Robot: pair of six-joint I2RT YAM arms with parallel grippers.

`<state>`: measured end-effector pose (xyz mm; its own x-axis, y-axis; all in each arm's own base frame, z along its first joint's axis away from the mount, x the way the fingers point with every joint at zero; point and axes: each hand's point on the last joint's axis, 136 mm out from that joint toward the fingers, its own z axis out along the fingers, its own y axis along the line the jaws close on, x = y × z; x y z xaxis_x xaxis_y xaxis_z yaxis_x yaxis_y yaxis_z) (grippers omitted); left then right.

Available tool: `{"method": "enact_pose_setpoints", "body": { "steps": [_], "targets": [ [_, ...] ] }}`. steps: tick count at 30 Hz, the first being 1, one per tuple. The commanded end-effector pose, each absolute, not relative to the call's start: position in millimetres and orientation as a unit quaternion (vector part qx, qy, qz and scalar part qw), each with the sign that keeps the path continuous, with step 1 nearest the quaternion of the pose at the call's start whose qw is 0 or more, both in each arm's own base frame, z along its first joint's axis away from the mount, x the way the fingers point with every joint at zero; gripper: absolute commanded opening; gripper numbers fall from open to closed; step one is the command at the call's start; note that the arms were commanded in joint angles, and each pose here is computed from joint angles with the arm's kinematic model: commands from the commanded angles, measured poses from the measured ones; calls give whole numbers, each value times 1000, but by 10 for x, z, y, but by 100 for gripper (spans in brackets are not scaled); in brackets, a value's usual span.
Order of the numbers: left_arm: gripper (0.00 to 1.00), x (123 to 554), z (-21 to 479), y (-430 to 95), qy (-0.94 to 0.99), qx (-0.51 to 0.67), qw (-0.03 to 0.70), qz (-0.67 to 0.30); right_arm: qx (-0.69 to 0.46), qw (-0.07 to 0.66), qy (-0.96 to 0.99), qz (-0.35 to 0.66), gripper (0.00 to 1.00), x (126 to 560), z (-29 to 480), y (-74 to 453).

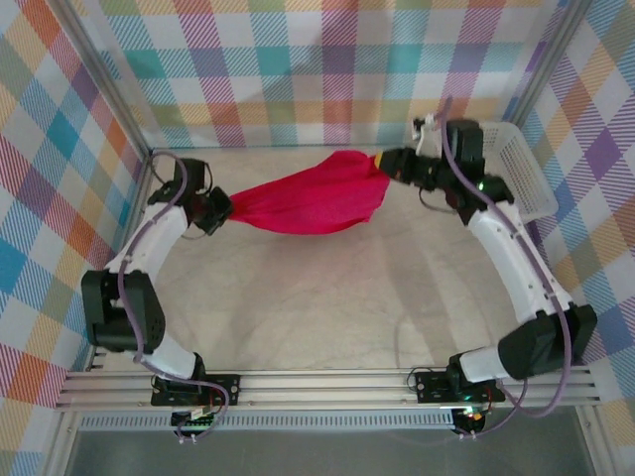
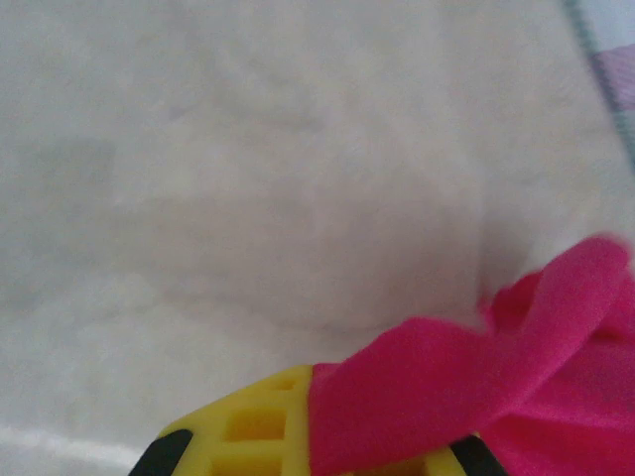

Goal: Fold the inside-out t-shirt

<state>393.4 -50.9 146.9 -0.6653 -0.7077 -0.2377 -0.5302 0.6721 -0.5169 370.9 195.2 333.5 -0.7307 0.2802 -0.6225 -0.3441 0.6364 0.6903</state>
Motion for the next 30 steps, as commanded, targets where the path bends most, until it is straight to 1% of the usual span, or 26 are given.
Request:
{"method": "enact_pose_setpoints", "body": {
  "steps": [1, 3, 5, 8, 9, 10, 13, 15, 17, 19, 23, 25, 28, 30],
  "targets": [
    [0, 3601, 745, -384, 888, -399, 151, -172, 17, 310, 838, 449, 0, 3573, 2504, 1955],
    [0, 3429, 469, -452, 893, -401, 114, -171, 33, 255, 851, 459, 0, 3395, 1965, 1998],
    [0, 3301, 380, -419, 901, -397, 106, -140, 32, 221, 863, 454, 0, 3262, 1648, 2020],
    [0, 3228, 503, -376, 907, -386, 131, -106, 24, 199, 872, 447, 1, 3154, 1448, 2016],
    [4, 3224, 588, -385, 908, -381, 144, -101, 19, 195, 873, 447, 5, 3125, 1433, 2020],
    [8, 3231, 686, -397, 908, -375, 159, -96, 14, 193, 874, 446, 11, 3103, 1435, 2023],
    [26, 3220, 1049, -425, 911, -352, 203, -64, 9, 198, 877, 438, 37, 3053, 1485, 1984],
    [42, 3233, 1350, -497, 913, -325, 242, -39, 8, 206, 879, 429, 57, 3023, 1536, 1951],
    [52, 3268, 1590, -666, 915, -296, 271, -38, 14, 213, 884, 416, 65, 3015, 1548, 1900],
    [57, 3333, 1732, -1009, 923, -252, 283, -69, 38, 216, 894, 391, 67, 3026, 1488, 1809],
    [61, 3434, 1730, -1933, 941, -168, 245, -159, 107, 205, 915, 332, 65, 3054, 1276, 1561],
    [63, 3454, 1663, -2346, 950, -129, 225, -176, 132, 200, 919, 314, 63, 3055, 1223, 1467],
    [66, 3463, 1543, -2883, 960, -78, 196, -186, 136, 197, 918, 315, 63, 3049, 1211, 1449],
    [71, 3464, 1458, -3182, 964, -53, 180, -190, 133, 192, 918, 320, 63, 3033, 1220, 1465]
  ]
}}
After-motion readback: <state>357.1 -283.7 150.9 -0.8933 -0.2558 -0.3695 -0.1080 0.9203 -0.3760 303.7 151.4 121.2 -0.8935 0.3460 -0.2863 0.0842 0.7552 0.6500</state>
